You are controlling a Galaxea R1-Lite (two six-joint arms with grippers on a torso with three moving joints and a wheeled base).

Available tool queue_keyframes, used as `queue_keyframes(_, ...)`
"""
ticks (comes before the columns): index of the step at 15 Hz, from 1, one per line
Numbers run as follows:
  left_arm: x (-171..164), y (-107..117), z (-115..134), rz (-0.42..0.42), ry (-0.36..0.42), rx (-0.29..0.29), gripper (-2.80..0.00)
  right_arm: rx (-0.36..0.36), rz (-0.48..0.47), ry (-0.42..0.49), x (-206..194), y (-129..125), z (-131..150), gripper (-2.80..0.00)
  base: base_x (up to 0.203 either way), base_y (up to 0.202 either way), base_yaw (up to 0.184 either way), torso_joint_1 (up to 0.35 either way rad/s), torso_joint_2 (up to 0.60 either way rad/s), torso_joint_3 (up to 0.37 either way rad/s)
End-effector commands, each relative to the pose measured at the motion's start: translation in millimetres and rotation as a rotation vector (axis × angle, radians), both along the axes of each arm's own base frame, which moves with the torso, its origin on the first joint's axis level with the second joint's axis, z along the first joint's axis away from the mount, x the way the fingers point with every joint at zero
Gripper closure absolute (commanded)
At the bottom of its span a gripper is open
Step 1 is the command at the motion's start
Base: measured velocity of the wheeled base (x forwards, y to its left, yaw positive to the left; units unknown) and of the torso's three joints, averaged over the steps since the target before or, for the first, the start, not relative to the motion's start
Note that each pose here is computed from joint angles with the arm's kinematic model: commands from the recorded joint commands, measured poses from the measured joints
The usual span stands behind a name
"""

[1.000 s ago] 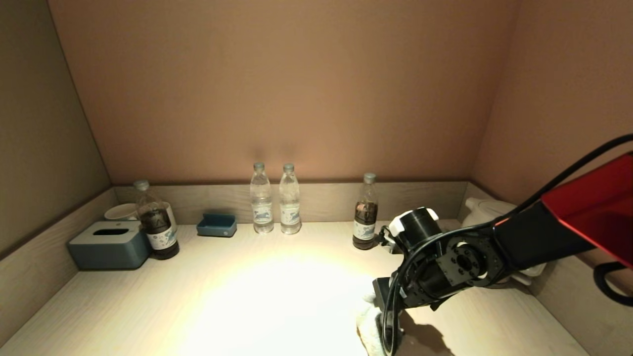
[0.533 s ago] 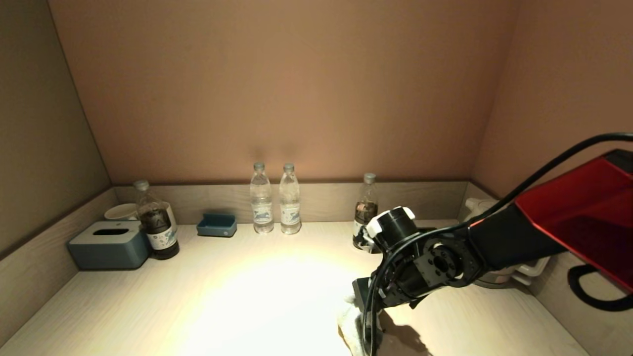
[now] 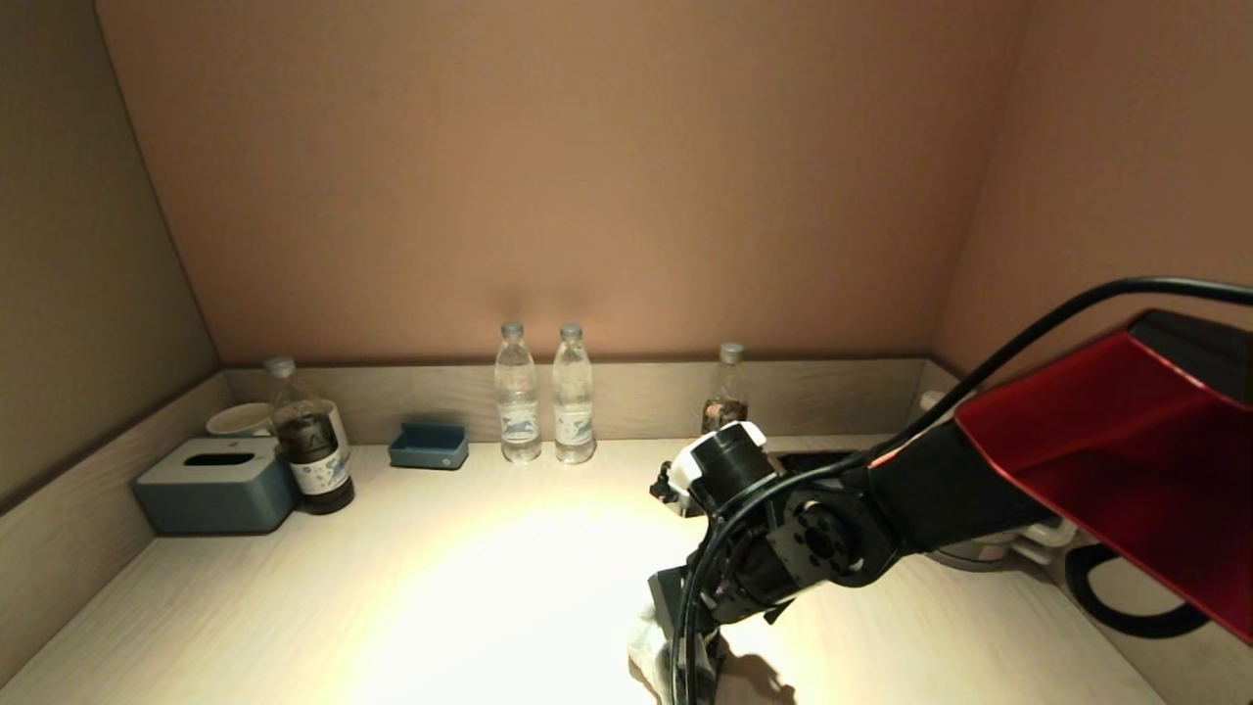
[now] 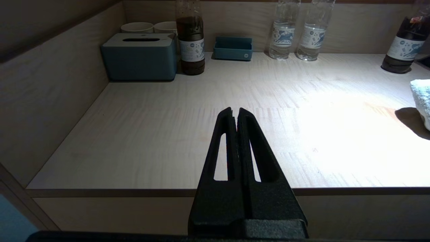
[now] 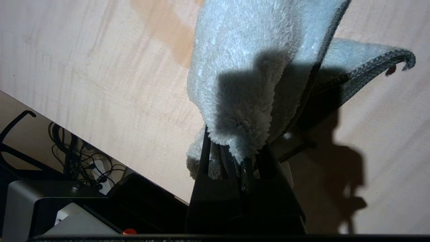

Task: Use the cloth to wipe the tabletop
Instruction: Sweep the stains on the table

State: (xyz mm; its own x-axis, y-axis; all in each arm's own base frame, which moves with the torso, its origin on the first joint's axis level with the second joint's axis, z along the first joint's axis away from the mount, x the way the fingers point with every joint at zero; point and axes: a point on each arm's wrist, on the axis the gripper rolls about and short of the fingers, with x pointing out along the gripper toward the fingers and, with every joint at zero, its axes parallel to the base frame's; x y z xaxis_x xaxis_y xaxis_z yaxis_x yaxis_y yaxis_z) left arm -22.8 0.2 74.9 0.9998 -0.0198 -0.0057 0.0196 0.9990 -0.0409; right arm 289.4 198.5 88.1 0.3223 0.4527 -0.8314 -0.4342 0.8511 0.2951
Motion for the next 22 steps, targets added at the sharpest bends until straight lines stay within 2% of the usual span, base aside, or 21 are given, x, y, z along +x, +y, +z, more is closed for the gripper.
queue_keyframes(1,0,0,0,0.0,0.0,-0.001,0.0,0.002,0.018,0.0,-1,7,-1,0.0,0.0,0.0,0.0,0.0,0.0,0.0)
queue_keyframes(7,0,0,0,0.0,0.0,-0.001,0.0,0.037,0.095,-0.04,3,43,2,0.0,0.0,0.0,0.0,0.0,0.0,0.0)
queue_keyframes(11,0,0,0,0.0,0.0,-0.001,0.0,0.046,0.115,-0.053,5,54,2,0.0,0.0,0.0,0.0,0.0,0.0,0.0)
queue_keyframes(17,0,0,0,0.0,0.0,-0.001,0.0,0.077,0.153,-0.098,27,92,-1,0.0,0.0,0.0,0.0,0.0,0.0,0.0)
queue_keyframes(22,0,0,0,0.0,0.0,-0.001,0.0,0.08,0.162,-0.107,45,110,6,0.0,0.0,0.0,0.0,0.0,0.0,0.0)
